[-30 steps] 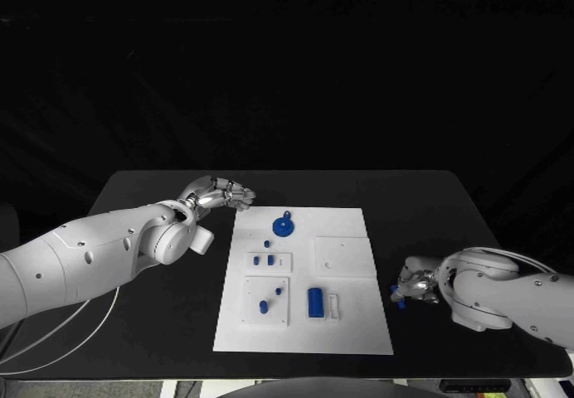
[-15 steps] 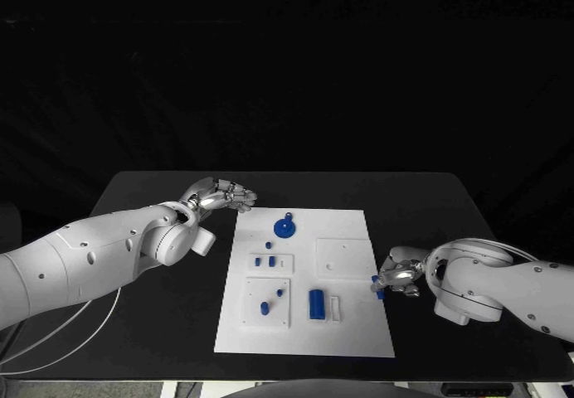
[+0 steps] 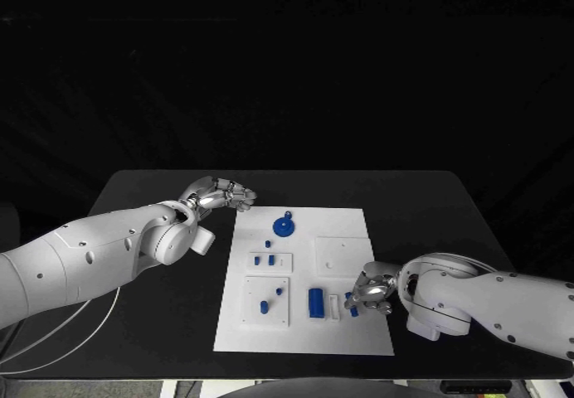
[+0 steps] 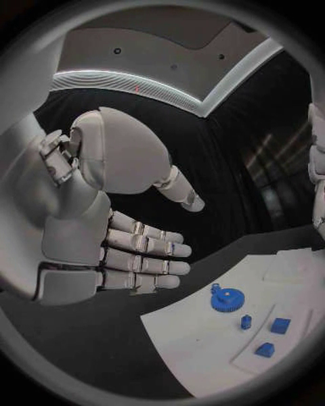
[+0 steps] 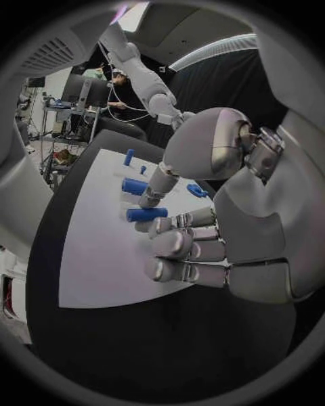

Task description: Assemble the parts on the task board

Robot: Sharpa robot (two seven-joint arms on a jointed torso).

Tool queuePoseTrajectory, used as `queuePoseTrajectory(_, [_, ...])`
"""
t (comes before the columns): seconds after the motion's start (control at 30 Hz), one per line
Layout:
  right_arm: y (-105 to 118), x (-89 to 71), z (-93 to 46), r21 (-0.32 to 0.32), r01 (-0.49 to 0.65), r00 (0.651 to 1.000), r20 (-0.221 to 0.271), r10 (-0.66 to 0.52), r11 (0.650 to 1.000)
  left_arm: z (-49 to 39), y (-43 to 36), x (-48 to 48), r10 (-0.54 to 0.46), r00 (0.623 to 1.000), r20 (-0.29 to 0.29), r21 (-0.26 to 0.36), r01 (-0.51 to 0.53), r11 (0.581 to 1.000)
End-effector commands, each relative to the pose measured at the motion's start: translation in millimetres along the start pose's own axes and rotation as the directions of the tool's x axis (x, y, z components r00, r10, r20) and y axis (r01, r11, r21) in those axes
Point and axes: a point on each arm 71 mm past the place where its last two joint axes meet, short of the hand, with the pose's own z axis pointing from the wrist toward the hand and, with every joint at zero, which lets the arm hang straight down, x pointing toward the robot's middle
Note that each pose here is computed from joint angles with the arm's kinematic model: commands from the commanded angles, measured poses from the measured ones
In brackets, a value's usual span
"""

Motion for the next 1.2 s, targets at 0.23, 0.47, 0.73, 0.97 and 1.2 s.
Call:
queuePoseTrajectory(0.23, [4,9.9,8.6,-0.018,0.024,1.0,0.005,-0.024,1.0,0.3,-1.2,2.5,-0.01,1.0,-0.019,0.007,0.011,1.0])
queuePoseTrajectory(0.47, [6,10.4,11.7,-0.024,0.038,0.999,0.02,-0.037,0.999,0.0,-1.1,2.2,-0.011,1.0,-0.021,0.006,0.011,1.0])
queuePoseTrajectory(0.73, [12,12.4,14.7,-0.037,0.044,0.999,0.015,-0.043,0.998,-0.4,-1.0,2.5,-0.012,1.0,-0.026,0.004,0.013,1.0])
queuePoseTrajectory(0.97, [15,13.9,14.9,-0.045,0.045,0.999,0.013,-0.044,0.998,-0.9,-0.6,1.2,-0.012,1.0,-0.023,0.002,0.012,1.0])
queuePoseTrajectory(1.2, [17,14.7,17.6,-0.043,0.051,0.999,0.001,-0.051,0.998,-0.9,-0.7,1.7,-0.013,1.0,-0.025,0.002,0.013,1.0])
